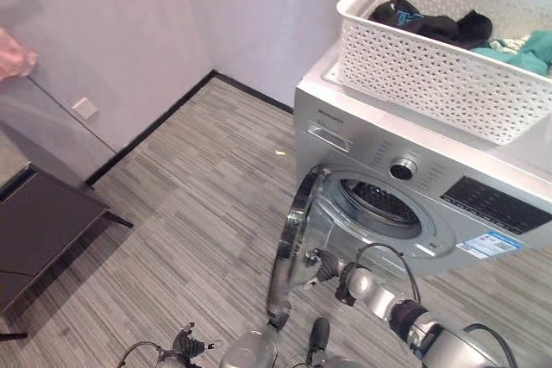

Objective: Grab the laundry basket,head to the washer,open it,put in the laundry and shut it.

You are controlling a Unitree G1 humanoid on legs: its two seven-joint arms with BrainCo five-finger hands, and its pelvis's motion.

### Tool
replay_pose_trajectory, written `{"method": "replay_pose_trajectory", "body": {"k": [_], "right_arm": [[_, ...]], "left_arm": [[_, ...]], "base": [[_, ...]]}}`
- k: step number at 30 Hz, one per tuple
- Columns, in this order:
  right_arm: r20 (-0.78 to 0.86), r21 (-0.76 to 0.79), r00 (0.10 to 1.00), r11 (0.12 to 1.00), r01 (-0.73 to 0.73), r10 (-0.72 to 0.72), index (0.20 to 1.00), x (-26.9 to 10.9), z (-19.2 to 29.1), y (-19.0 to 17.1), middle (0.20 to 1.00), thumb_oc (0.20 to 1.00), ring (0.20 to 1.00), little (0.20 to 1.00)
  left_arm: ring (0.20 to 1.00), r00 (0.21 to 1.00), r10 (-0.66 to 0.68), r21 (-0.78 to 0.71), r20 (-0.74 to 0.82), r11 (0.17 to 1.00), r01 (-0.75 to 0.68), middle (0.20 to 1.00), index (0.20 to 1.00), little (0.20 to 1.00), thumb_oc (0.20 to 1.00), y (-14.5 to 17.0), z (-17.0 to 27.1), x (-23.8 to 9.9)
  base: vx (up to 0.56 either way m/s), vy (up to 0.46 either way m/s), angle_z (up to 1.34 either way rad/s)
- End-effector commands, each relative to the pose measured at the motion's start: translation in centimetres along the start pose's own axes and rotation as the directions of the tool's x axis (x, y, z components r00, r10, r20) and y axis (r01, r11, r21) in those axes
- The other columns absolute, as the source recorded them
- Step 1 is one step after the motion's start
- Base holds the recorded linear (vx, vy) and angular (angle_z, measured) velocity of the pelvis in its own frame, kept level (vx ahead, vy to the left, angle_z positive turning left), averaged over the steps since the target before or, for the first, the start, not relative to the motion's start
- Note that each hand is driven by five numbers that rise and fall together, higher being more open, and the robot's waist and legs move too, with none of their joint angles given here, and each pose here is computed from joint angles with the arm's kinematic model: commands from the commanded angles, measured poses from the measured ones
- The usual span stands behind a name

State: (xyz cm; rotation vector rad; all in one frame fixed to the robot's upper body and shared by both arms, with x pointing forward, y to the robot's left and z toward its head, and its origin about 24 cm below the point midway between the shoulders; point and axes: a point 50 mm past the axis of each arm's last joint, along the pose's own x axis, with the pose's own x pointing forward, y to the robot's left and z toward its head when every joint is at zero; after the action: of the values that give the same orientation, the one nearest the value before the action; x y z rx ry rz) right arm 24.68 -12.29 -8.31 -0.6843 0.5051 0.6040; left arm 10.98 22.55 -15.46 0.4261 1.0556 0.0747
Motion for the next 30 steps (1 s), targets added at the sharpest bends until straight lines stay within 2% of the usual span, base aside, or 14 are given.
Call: {"method": "replay_pose_trajectory", "body": {"k": [1,3,6,8,12,15,17,19,20,21,23,24,26,30], "right_arm": [[0.055,0.076,0.998,0.997,-0.007,0.003,1.000,0.0,0.6,0.8,1.000,1.000,1.000,1.000],[0.016,0.071,1.000,0.997,0.002,-0.003,1.000,-0.3,-0.6,1.0,1.000,1.000,1.000,1.000],[-0.100,0.112,0.993,0.991,0.070,-0.059,1.000,-1.7,-4.1,0.8,1.000,1.000,1.000,1.000],[-0.150,0.116,0.986,0.989,0.089,-0.071,1.000,-2.2,-5.3,0.9,1.000,1.000,1.000,1.000],[-0.345,0.041,0.934,0.992,0.116,-0.094,1.000,-4.3,-9.8,1.5,1.000,1.000,1.000,1.000],[-0.479,0.050,0.875,0.992,0.114,-0.076,1.000,-6.2,-12.7,2.5,1.000,1.000,1.000,1.000],[-0.568,0.070,0.822,0.992,0.109,-0.050,1.000,-7.9,-14.8,3.1,1.000,1.000,1.000,1.000],[-0.652,0.104,0.758,0.989,0.105,-0.012,1.000,-9.8,-16.7,4.0,1.000,1.000,1.000,1.000],[-0.696,0.081,0.718,0.994,0.079,0.000,1.000,-10.9,-17.7,4.2,1.000,1.000,1.000,1.000],[-0.696,0.081,0.718,0.994,0.079,-0.001,1.000,-10.9,-17.7,4.2,1.000,1.000,1.000,1.000],[-0.720,0.022,0.693,0.999,-0.036,0.041,1.000,-11.8,-18.4,5.0,1.000,1.000,1.000,1.000],[-0.728,0.030,0.684,0.998,-0.048,0.055,1.000,-12.1,-18.6,5.2,1.000,1.000,1.000,1.000],[-0.753,0.124,0.653,0.992,0.018,0.082,1.000,-13.0,-19.2,5.9,1.000,1.000,1.000,1.000],[-0.773,0.194,0.631,0.971,0.138,0.065,1.000,-13.8,-19.8,5.7,1.000,1.000,1.000,1.000]], "left_arm": [[1.000,0.996,0.093,-0.079,-0.005,0.993,-0.093,1.000,1.000,1.000,1.000,2.0,0.3,0.4],[1.000,0.991,0.131,-0.127,0.012,0.984,-0.128,1.000,1.000,1.000,1.000,2.7,0.7,0.4],[1.000,0.952,0.269,-0.219,0.148,0.947,-0.234,1.000,1.000,1.000,1.000,5.7,3.8,0.4],[1.000,0.938,0.294,-0.234,0.185,0.940,-0.248,1.000,1.000,1.000,1.000,6.4,4.6,0.3],[1.000,0.835,0.389,-0.286,0.389,0.913,-0.292,1.000,1.000,1.000,1.000,9.4,9.2,-1.1],[1.000,0.762,0.402,-0.331,0.507,0.908,-0.258,1.000,1.000,1.000,1.000,10.5,12.3,-2.5],[1.000,0.740,0.368,-0.354,0.563,0.916,-0.186,1.000,1.000,1.000,1.000,10.2,13.9,-3.0],[1.000,0.754,0.325,-0.489,0.571,0.872,-0.005,1.000,1.000,1.000,1.000,9.4,14.8,-3.1],[1.000,0.723,0.273,-0.424,0.635,0.905,0.031,1.000,1.000,1.000,1.000,8.7,16.4,-3.7],[1.000,0.723,0.272,-0.423,0.635,0.905,0.031,1.000,1.000,1.000,1.000,8.7,16.4,-3.7],[1.000,0.710,0.208,-0.399,0.673,0.910,0.111,1.000,1.000,1.000,1.000,7.4,17.4,-4.0],[1.000,0.715,0.178,-0.377,0.676,0.917,0.129,1.000,1.000,1.000,1.000,7.0,17.5,-3.8],[1.000,0.728,0.133,-0.354,0.673,0.922,0.159,1.000,1.000,1.000,1.000,6.2,17.6,-3.5],[1.000,0.777,0.052,-0.285,0.627,0.944,0.167,1.000,1.000,1.000,1.000,4.8,16.8,-2.5]], "base": [[0.02,0.000,0.19],[0.03,0.005,0.04],[0.03,0.007,0.03],[0.02,0.006,0.07],[0.01,0.009,0.06],[0.01,0.006,0.03],[0.00,0.000,0.00],[0.01,0.021,-0.02],[0.02,0.033,-0.03],[0.01,0.033,-0.02],[0.00,0.014,-0.02],[0.01,0.025,-0.03],[0.02,0.037,-0.06],[0.03,0.043,-0.34]]}}
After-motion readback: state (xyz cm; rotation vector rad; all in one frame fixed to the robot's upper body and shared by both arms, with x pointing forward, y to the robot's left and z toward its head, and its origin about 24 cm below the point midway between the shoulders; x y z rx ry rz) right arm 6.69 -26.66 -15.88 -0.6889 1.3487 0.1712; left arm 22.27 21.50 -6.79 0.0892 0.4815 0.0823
